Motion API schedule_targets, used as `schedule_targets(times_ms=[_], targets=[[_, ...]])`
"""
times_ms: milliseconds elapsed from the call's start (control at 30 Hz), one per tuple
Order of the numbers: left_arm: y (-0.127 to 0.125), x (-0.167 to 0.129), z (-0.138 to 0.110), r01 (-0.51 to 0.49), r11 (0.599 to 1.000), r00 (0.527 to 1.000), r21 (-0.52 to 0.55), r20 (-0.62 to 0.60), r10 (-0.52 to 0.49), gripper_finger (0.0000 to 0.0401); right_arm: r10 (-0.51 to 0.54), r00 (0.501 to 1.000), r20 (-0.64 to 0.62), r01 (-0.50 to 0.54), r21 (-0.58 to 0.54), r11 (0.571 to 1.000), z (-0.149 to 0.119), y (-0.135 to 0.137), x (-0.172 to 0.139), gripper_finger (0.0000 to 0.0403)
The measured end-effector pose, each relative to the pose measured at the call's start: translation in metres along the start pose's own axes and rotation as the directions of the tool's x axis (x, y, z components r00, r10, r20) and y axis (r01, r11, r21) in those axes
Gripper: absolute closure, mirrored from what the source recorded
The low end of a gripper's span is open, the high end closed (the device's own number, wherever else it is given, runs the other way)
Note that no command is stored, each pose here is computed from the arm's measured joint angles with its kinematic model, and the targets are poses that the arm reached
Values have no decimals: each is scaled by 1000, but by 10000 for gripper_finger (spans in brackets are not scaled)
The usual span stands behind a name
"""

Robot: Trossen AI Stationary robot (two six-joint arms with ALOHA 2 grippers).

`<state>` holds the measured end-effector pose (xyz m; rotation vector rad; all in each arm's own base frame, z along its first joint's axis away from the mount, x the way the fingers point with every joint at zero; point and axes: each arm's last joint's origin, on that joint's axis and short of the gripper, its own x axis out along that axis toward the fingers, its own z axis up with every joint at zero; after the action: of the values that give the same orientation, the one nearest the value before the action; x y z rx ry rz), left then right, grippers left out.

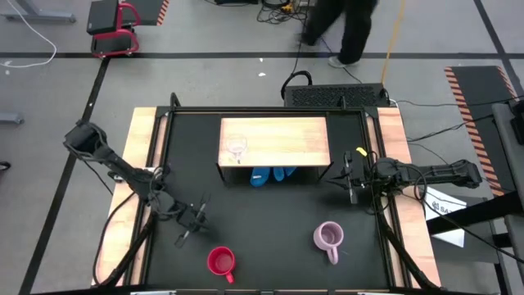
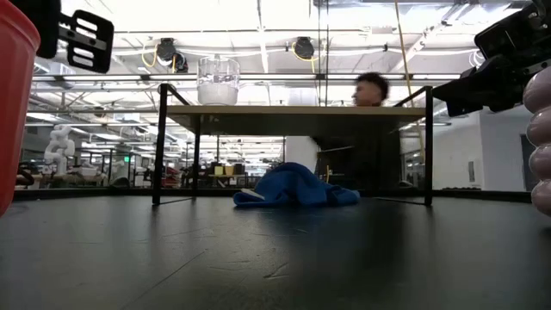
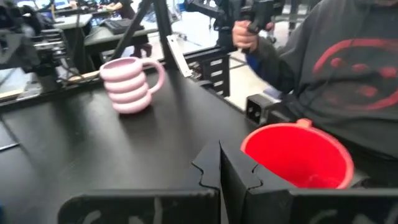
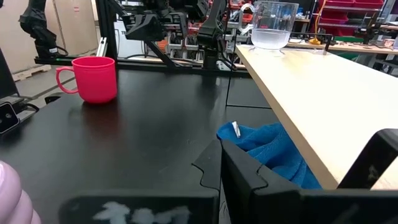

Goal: Stack small to large cups/mugs on shelf
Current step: Put the red mug on the shelf

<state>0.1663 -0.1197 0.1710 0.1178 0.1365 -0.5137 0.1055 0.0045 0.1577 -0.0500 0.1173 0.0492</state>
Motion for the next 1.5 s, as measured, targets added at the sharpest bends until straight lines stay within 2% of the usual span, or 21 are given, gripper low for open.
schedule_targets(times_ms=[300,567,667,833,1100,1300,1500], targets=[[-16,3,-4,66,998,998,-18,6,-66,401,0,1000,0,0,0,1000,0,0,0,403],[-21,12,-2,47,997,998,-58,33,-46,401,0,1000,0,0,1,1000,0,0,0,403],[-26,25,9,49,998,998,-44,33,-47,401,0,1000,0,0,2,1000,0,0,0,403],[-43,49,33,46,997,997,61,-60,-43,401,0,1000,0,0,2,1000,0,0,0,403],[-61,57,68,-129,983,971,128,-186,152,401,0,1000,0,0,10,1000,0,0,0,403],[-58,55,94,-210,977,938,41,-274,214,401,0,1000,0,0,10,1000,0,0,0,403],[-50,57,116,-223,971,919,-83,-351,181,401,0,1000,0,0,10,1000,0,0,0,403]])
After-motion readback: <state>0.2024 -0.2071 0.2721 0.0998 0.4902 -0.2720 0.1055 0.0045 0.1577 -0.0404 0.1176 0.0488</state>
